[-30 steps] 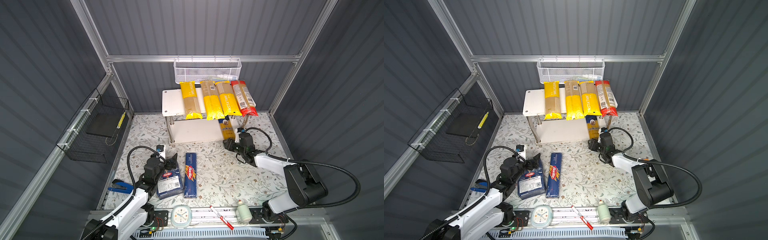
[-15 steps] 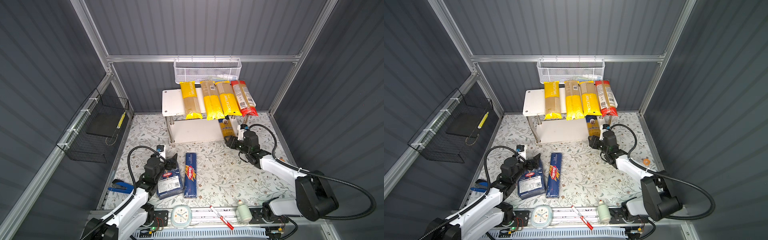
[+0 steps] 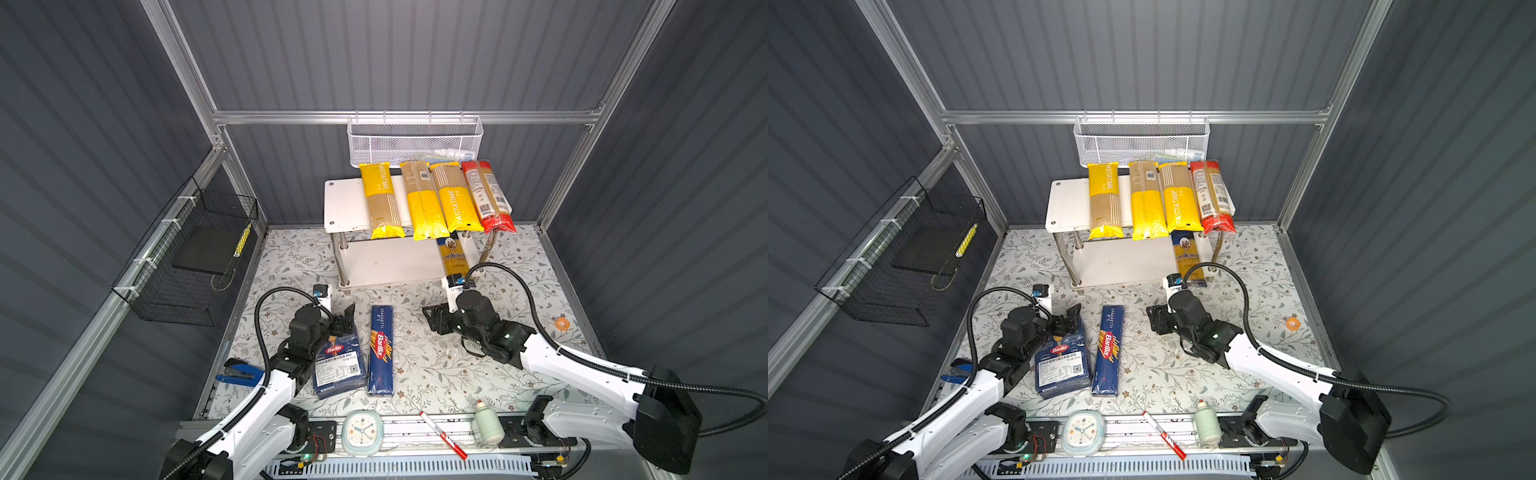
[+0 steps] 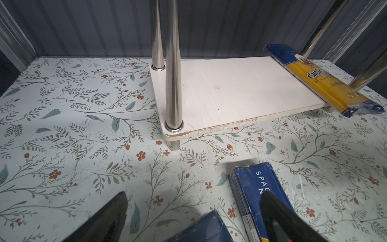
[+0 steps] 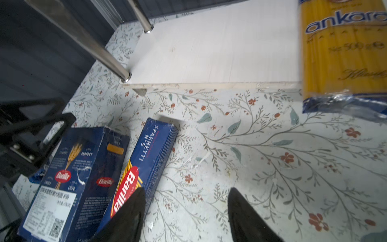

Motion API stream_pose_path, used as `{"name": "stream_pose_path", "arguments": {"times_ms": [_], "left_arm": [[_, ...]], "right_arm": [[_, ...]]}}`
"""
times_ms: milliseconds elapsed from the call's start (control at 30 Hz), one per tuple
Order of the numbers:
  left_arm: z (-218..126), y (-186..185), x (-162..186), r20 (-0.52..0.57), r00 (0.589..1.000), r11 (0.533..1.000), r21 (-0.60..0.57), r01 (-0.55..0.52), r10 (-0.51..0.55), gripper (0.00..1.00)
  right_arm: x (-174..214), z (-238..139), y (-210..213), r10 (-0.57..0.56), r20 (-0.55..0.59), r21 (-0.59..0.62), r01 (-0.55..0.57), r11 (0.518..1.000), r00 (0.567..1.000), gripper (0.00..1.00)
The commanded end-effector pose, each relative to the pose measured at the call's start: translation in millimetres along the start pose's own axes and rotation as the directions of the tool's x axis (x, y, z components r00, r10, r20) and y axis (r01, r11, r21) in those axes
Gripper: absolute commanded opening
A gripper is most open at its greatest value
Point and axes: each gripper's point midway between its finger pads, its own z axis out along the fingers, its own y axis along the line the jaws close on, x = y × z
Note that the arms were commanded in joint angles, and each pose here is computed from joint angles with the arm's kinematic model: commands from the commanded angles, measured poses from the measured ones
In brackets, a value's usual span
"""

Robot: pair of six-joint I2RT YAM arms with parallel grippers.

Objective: Place and organize the pasta boxes and bags onto the shelf
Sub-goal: 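Move the right gripper over the blue Barilla No.5 spaghetti box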

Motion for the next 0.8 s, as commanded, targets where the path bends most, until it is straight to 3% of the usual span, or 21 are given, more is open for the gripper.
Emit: {"name": "stream_pose_path", "arguments": {"times_ms": [0,200,367,767], "left_arm": [[-13.2,16.0,3.6,-0.044,0.999,0.995,-0.094,0.012,-0.017,0.99],[-27.3,31.0,9.3,0.028,0.999,0.986,-0.159,0.039,-0.035,0.99],[-28.0,19.4,12.5,0.018,0.999,0.996,-0.090,0.030,-0.028,0.99],[-31.5,18.3,11.2,0.036,0.999,0.996,-0.080,0.028,-0.025,0.99]], "right_arm": [[8.1,2.1,5.9,-0.009,-0.054,0.045,0.012,0.999,0.999,0.65],[35.4,23.5,45.8,-0.070,-0.160,0.019,0.074,0.997,0.985,0.70],[56.3,45.1,69.0,-0.119,-0.252,0.010,0.125,0.992,0.960,0.77],[97.4,74.2,92.3,-0.204,-0.377,0.008,0.223,0.975,0.904,0.85]]}}
